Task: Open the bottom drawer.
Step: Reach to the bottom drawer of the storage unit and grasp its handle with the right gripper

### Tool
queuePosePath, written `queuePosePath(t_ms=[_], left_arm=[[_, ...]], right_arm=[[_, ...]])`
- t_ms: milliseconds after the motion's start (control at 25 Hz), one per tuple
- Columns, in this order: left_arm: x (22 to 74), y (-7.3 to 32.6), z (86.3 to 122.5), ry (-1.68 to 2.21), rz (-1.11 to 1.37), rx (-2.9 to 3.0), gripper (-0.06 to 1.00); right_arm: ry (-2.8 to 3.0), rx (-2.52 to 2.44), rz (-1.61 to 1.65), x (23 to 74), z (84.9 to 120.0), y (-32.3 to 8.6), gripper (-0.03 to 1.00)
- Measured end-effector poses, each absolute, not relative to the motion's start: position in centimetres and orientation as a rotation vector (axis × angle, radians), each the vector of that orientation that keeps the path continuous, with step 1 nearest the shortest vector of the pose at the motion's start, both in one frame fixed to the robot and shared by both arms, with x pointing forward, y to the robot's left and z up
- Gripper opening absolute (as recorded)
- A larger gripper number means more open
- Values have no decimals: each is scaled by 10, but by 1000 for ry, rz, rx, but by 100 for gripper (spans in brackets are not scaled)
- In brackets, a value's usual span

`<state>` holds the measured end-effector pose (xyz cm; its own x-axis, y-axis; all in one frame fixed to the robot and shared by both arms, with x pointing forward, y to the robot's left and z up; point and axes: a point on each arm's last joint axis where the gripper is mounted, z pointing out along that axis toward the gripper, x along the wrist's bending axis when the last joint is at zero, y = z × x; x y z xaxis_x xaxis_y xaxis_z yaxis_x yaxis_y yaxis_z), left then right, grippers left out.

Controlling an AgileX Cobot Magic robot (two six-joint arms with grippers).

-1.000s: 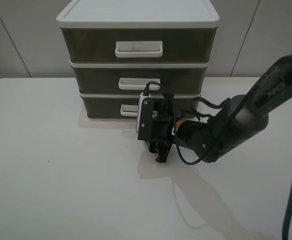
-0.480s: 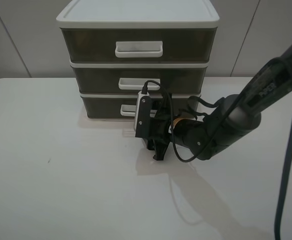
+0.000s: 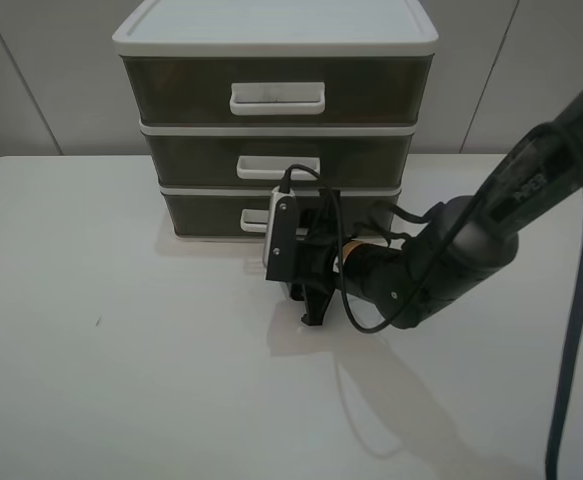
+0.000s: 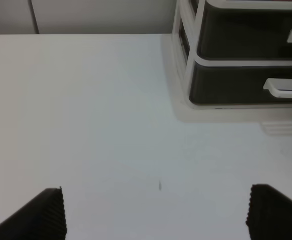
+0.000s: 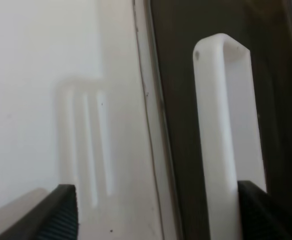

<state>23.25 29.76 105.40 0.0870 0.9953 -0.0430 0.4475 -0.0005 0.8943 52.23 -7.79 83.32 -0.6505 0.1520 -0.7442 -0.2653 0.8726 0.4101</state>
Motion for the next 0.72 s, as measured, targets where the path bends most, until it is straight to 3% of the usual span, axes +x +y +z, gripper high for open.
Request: queuePosePath(t_ms=[240, 560, 720], left_arm=[[233, 298, 1054, 1474, 865, 1566, 74], [233, 298, 1054, 1474, 865, 1566, 74], [233, 298, 1054, 1474, 865, 1566, 74]], right_arm=[[2179, -76, 633, 523, 834, -78, 53], [2132, -51, 644, 526, 839, -78, 15], [2131, -72, 634, 526, 839, -78, 12]])
